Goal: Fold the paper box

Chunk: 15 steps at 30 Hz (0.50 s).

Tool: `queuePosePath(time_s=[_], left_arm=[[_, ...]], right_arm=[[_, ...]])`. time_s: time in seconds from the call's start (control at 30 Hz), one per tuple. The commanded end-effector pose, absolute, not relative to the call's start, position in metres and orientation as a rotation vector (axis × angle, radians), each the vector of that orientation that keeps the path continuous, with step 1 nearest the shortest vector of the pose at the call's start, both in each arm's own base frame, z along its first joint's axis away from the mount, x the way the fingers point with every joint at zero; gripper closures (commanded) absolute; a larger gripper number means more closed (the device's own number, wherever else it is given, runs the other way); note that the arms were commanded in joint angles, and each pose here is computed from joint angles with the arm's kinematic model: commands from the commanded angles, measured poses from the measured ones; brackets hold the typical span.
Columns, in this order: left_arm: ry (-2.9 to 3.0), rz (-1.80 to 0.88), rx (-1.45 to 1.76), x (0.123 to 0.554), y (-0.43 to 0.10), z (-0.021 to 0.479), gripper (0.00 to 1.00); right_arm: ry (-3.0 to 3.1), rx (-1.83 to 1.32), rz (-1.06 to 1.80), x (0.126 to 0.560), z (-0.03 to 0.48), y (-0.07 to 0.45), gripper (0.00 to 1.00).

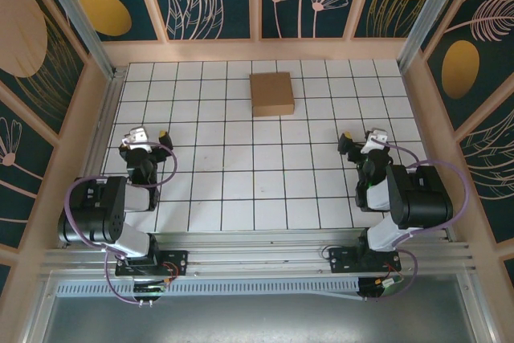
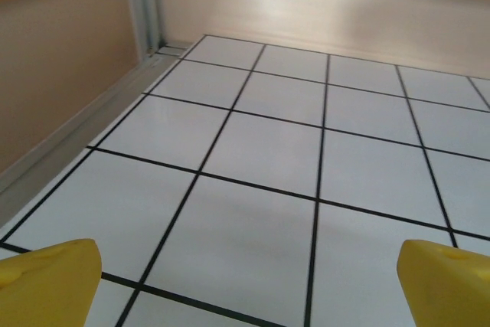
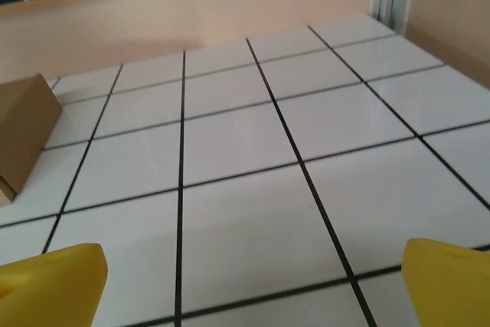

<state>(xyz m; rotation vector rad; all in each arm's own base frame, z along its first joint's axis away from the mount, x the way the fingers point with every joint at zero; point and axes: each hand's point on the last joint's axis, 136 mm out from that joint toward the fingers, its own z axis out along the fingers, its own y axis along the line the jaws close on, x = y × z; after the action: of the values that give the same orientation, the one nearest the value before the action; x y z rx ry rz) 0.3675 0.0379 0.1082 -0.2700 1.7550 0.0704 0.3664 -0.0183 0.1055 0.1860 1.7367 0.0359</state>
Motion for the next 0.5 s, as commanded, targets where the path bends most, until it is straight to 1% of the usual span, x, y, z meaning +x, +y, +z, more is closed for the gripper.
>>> queuePosePath(time_s=[0.0, 0.47], left_arm=[[1.646, 0.010, -0.183, 0.3743, 0.0256, 0.1369, 0.01], [1.659, 0.001, -0.151, 0.3769, 0.0210, 0.1356, 0.01]], right_arm=[[1.645, 0.162, 0.022, 0.3721, 0.1293, -0.0178, 0.01], [1.646, 0.160, 0.017, 0.3727, 0.1293, -0.0175, 0.01]])
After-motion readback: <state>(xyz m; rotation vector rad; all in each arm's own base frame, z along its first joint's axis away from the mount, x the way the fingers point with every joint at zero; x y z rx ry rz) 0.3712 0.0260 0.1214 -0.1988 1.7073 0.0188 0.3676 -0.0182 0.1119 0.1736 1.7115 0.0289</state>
